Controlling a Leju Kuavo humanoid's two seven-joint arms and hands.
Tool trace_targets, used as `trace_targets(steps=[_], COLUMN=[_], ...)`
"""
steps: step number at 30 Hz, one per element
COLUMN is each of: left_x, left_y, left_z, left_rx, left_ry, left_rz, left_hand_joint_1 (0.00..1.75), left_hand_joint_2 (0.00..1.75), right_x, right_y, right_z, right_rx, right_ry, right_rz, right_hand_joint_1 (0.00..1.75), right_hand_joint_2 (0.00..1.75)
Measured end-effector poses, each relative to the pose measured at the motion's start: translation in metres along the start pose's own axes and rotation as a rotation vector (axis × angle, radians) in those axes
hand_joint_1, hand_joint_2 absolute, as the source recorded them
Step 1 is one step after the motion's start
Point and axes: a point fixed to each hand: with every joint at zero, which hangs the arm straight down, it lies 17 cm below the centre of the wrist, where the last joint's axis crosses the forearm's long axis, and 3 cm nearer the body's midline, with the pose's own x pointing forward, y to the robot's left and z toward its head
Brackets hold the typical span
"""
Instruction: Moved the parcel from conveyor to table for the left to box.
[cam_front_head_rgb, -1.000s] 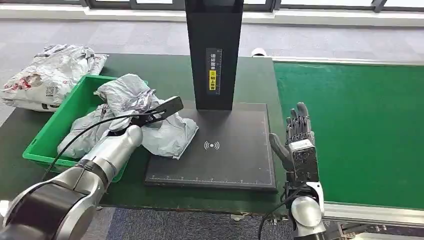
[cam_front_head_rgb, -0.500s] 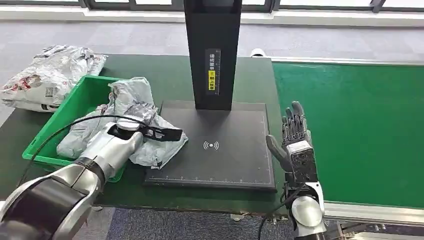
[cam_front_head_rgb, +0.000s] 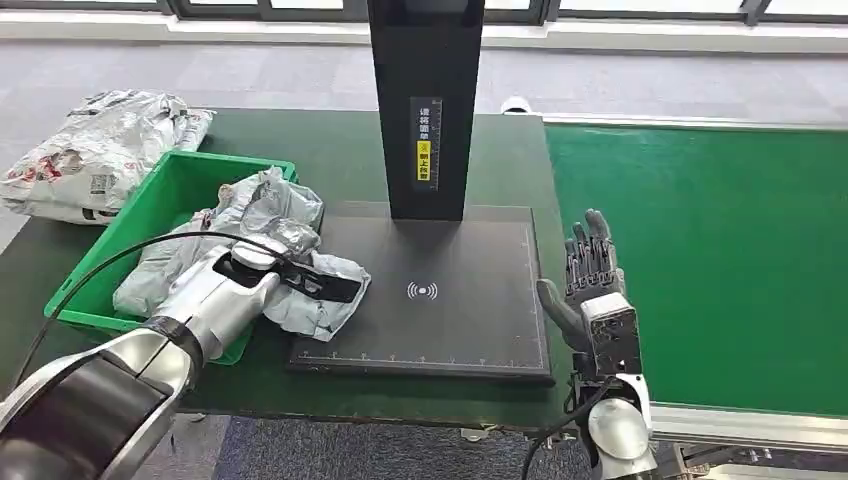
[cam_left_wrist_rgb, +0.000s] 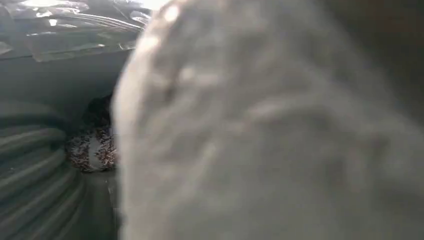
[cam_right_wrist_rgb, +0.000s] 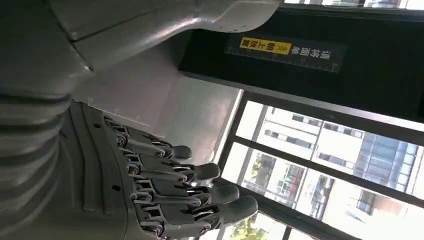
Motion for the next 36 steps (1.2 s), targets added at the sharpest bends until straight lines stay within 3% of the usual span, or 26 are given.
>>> trace_targets(steps=[4, 12, 18, 24, 27, 30, 33, 36], left_x=[0.002, -0.003, -0.071, -0.137, -0.162, -0.196, -0.212, -0.235], left_y=[0.007, 0.124, 0.210, 0.234, 0.231, 0.205, 0.185, 0.140], left_z=[-0.001, 0.013, 0.055, 0.089, 0.098, 0.097, 0.094, 0.081], left_rx=[0.036, 0.517, 0.876, 1.071, 1.101, 1.044, 1.004, 0.830], left_ry=[-0.011, 0.005, 0.185, 0.279, 0.330, 0.467, 0.520, 0.638], left_rz=[0.008, 0.233, 0.362, 0.487, 0.496, 0.484, 0.492, 0.500], left_hand_joint_1=[1.75, 1.75, 1.75, 1.75, 1.75, 1.75, 1.75, 1.75], left_hand_joint_2=[1.75, 1.75, 1.75, 1.75, 1.75, 1.75, 1.75, 1.75], right_x=[0.000, -0.005, -0.007, -0.013, -0.016, -0.021, -0.024, -0.024], right_y=[-0.001, -0.012, -0.023, -0.029, -0.027, -0.022, -0.016, -0.007], right_z=[0.000, -0.003, -0.011, -0.016, -0.019, -0.024, -0.026, -0.028], right_rx=[-0.002, -0.032, -0.078, -0.103, -0.102, -0.089, -0.073, -0.049], right_ry=[0.001, 0.025, 0.029, 0.035, 0.037, 0.043, 0.046, 0.047], right_rz=[-0.004, -0.015, -0.025, -0.041, -0.047, -0.046, -0.044, -0.045], right_hand_joint_1=[0.00, 0.00, 0.00, 0.00, 0.00, 0.00, 0.00, 0.00], right_hand_joint_2=[1.75, 1.75, 1.75, 1.75, 1.75, 1.75, 1.75, 1.75])
